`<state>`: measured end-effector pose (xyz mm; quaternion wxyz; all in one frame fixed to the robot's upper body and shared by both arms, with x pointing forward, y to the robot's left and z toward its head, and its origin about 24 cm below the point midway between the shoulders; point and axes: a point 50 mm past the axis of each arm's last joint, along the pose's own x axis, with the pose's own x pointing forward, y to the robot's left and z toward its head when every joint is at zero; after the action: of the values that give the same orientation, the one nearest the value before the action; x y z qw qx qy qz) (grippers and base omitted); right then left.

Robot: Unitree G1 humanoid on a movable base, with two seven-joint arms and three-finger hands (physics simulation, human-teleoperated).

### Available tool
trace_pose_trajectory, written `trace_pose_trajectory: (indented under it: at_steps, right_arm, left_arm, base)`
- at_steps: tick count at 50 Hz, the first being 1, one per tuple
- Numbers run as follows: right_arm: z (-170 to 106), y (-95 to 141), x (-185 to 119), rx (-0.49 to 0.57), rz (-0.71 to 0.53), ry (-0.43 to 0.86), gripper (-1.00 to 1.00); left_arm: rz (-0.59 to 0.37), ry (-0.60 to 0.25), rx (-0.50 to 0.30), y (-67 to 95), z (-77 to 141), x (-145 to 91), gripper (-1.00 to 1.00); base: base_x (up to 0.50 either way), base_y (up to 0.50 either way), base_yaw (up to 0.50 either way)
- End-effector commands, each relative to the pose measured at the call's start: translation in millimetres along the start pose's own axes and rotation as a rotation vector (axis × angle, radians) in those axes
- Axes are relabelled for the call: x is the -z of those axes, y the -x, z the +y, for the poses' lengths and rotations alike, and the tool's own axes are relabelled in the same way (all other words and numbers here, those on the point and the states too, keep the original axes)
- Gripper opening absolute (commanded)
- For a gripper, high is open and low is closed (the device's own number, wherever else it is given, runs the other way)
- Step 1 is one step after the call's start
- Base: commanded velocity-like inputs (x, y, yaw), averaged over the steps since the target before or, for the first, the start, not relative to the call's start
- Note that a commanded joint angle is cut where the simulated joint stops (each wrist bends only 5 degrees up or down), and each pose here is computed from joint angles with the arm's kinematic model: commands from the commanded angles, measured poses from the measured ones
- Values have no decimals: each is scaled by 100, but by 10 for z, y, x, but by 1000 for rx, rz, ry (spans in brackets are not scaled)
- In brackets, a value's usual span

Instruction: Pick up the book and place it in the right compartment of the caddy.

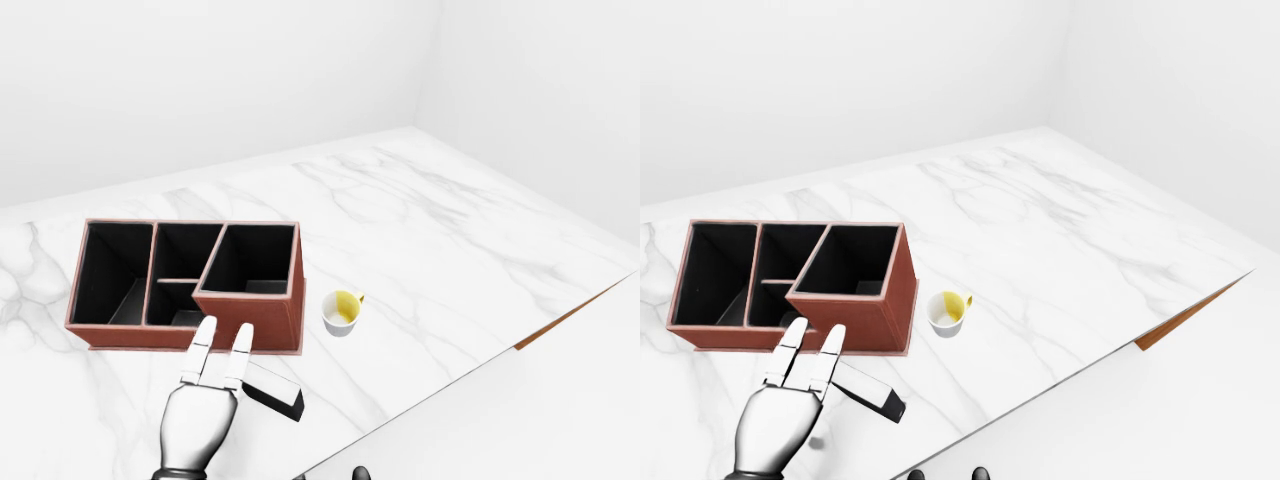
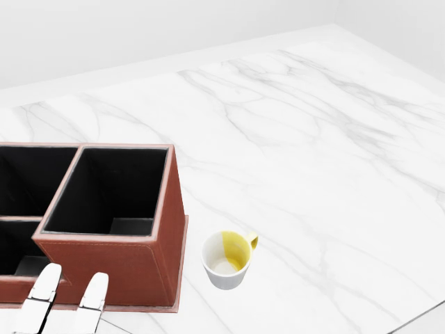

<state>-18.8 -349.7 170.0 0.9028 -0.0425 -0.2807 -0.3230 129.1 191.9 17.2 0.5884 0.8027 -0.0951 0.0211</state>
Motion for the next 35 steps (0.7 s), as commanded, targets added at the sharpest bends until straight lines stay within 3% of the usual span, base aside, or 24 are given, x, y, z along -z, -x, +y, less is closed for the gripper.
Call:
trace_pose_trajectory:
  at_steps: [1, 35]
  right_arm:
    - [49, -36, -33, -37, -16, 14, 100]
    - [54, -34, -24, -40, -12, 14, 100]
  left_arm:
    - [-96, 37, 31, 76, -36, -138, 100]
    - [-327, 109, 17, 15, -82, -577, 100]
  base:
    - [0, 0, 0]
    - [0, 0, 0]
